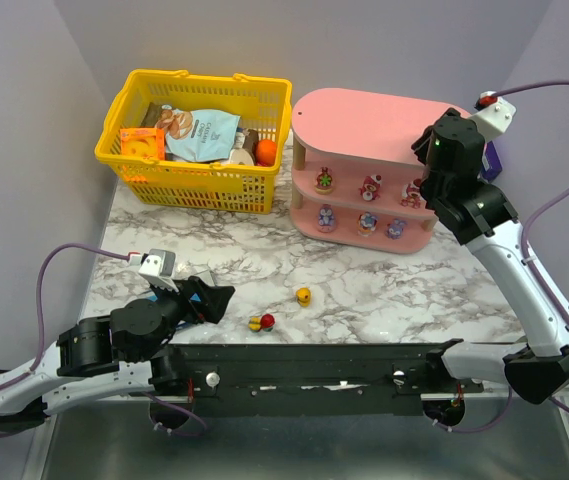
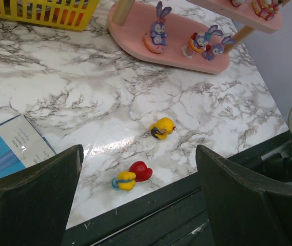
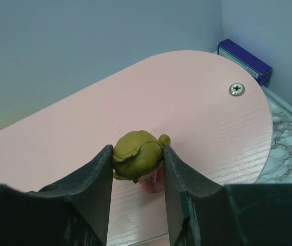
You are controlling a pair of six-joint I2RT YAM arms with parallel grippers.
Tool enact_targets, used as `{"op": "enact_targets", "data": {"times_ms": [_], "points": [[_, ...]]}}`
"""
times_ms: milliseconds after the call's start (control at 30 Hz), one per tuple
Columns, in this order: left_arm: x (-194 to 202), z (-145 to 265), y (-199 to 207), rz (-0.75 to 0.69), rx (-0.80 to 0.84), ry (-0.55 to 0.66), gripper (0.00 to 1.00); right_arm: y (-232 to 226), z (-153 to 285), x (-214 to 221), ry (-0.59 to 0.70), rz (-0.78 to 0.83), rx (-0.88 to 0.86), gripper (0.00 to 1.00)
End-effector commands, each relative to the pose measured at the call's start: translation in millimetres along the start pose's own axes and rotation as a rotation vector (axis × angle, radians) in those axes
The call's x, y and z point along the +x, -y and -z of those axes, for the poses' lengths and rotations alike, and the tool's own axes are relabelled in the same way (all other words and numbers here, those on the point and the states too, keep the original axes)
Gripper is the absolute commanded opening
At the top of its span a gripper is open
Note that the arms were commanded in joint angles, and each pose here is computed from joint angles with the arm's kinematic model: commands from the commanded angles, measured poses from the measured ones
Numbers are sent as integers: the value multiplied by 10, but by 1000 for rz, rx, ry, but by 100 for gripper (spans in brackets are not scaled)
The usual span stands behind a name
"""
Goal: Place and organize the plastic toys onto the shelf
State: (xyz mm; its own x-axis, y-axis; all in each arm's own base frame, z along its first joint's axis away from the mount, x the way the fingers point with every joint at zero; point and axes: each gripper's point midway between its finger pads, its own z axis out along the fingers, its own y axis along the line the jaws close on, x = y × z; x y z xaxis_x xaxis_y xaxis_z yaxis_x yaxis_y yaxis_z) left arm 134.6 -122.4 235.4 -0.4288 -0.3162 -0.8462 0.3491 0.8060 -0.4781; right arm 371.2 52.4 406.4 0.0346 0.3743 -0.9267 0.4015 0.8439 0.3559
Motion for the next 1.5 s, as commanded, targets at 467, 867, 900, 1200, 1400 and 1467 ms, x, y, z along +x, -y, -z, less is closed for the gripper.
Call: {"op": "enact_targets", "data": {"times_ms": [467, 867, 900, 1200, 1400, 1467], "points": [[9, -7, -21, 12, -15, 0, 99, 113, -60, 133, -21, 36, 54, 56], [13, -7, -21, 12, -14, -1, 99, 118, -15, 32, -6, 16, 44, 66], [8, -5, -19, 13, -13, 0, 99, 110, -13, 29, -5, 14, 42, 68], [11, -3, -23, 15, -13, 0, 99, 71, 27, -84, 8, 18, 10, 79], [-5, 6, -21, 14, -11, 2, 99, 76, 97, -191, 23, 18, -16, 89], [-4, 6, -25, 15, -12, 3, 99, 88, 137, -252, 33, 17, -30, 91]]}}
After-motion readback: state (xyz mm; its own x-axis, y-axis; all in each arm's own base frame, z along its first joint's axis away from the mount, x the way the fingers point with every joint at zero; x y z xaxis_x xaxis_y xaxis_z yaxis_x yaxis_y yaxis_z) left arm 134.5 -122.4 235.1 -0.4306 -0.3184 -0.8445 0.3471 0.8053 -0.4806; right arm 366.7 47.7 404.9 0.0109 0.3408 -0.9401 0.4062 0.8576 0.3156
